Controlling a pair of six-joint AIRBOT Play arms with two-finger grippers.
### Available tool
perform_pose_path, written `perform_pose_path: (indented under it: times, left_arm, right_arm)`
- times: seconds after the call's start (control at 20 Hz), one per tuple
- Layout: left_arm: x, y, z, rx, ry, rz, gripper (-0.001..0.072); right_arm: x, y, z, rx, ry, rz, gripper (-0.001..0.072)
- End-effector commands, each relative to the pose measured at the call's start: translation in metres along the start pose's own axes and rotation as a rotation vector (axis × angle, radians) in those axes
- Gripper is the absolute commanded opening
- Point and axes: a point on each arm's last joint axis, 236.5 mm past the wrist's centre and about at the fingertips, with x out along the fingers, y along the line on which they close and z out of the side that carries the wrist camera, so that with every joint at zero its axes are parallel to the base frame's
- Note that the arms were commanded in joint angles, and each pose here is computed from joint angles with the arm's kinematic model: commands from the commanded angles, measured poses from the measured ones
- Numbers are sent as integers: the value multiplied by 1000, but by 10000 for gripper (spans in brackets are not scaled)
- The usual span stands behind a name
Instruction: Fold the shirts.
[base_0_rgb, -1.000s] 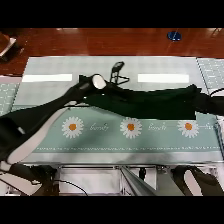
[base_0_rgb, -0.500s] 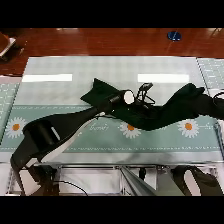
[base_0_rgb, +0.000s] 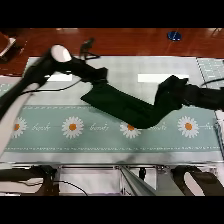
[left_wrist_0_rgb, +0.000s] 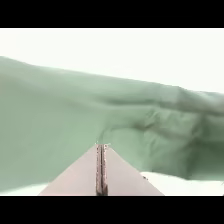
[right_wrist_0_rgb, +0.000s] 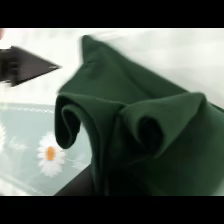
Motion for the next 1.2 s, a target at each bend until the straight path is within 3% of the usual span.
perform_pose_path:
  times: [0.0, 0.25, 0.55, 0.6, 0.65, 0.7, 1.0, 1.15]
  left_arm:
    - [-83, 45, -25, -46, -165, 102, 18]
    - [-98, 52, -114, -100, -257, 95, 18]
    - [-75, 63, -165, -202, -217, 65, 18]
    - [-74, 64, -164, -202, -227, 67, 18]
    - [-74, 65, -160, -202, -244, 70, 18]
    - [-75, 66, -157, -202, -260, 71, 18]
    - [-77, 67, -149, -205, -294, 72, 18]
    - [-77, 67, -149, -205, -294, 72, 18]
  right_arm:
    - [67, 39, 14, -39, 41, 90, 29]
    - [189, 80, 11, -91, 198, 146, 29]
    - [294, 76, -19, -12, 329, 142, 34]
    - [304, 77, -23, 23, 341, 159, 160]
    - [310, 81, -27, 44, 353, 183, 421]
    - [311, 79, -26, 22, 354, 188, 409]
    - [191, 50, 36, -34, 392, 166, 407]
    - [78, -18, 75, -161, 308, -158, 407]
